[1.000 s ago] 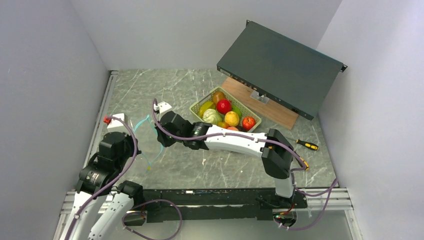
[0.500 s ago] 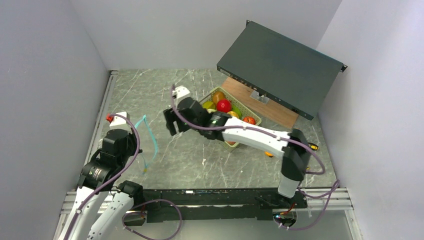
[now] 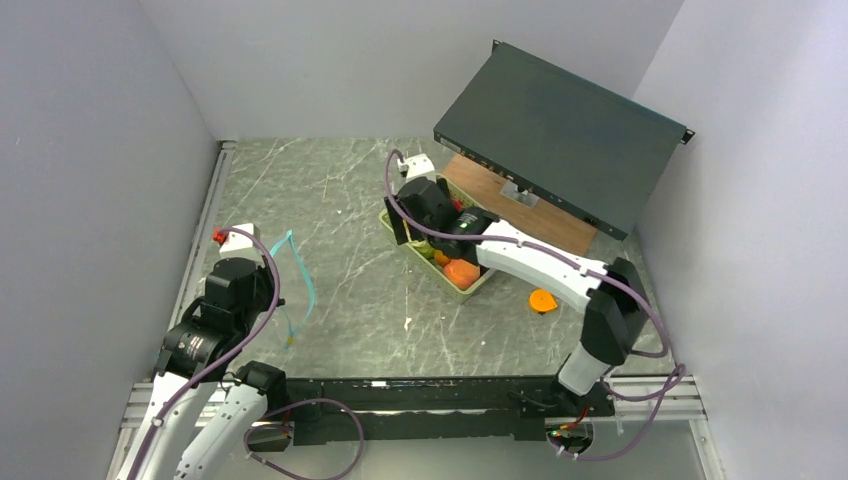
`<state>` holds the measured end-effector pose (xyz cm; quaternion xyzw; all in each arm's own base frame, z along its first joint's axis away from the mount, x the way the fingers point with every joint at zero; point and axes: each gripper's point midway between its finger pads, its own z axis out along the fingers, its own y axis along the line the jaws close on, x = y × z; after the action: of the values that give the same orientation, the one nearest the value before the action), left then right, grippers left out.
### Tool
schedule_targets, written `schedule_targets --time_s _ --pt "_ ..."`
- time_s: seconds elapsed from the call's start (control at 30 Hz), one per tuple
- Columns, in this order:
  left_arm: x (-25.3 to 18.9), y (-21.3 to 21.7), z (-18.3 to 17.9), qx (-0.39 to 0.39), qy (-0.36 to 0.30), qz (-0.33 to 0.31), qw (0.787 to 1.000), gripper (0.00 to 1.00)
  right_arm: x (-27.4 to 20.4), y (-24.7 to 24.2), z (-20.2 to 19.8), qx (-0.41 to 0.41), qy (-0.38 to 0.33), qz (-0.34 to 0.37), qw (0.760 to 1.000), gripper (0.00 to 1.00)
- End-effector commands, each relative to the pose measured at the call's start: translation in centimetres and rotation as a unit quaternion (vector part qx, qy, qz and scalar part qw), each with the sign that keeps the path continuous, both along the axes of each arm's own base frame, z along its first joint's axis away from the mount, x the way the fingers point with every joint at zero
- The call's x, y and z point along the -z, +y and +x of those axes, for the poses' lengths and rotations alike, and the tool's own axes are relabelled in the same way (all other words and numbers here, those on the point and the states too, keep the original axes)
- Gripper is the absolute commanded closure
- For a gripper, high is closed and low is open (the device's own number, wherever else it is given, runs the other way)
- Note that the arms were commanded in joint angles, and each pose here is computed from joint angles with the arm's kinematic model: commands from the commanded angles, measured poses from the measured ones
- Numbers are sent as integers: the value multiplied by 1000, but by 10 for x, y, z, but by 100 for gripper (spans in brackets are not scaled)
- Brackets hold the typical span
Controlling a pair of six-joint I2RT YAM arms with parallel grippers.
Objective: Place the food in the zip-top bag and seal the zipper
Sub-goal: Pick up the fake vegetable from the bin.
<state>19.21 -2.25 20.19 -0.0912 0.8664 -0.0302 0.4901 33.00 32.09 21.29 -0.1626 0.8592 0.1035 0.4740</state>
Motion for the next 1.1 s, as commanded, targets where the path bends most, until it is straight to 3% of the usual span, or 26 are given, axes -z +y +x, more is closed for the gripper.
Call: schedule_targets --time_s 0.0,0.4,1.07 --pt "-11 -1 7 -2 -22 -5 1000 100 36 -17 15 31 5 -85 996 21" --pt "-13 -7 7 14 -28 -13 999 100 73 -18 48 93 17 -101 990 20" --pt "-12 -10 8 21 -26 -14 999 100 116 -17 53 90 77 -71 990 24"
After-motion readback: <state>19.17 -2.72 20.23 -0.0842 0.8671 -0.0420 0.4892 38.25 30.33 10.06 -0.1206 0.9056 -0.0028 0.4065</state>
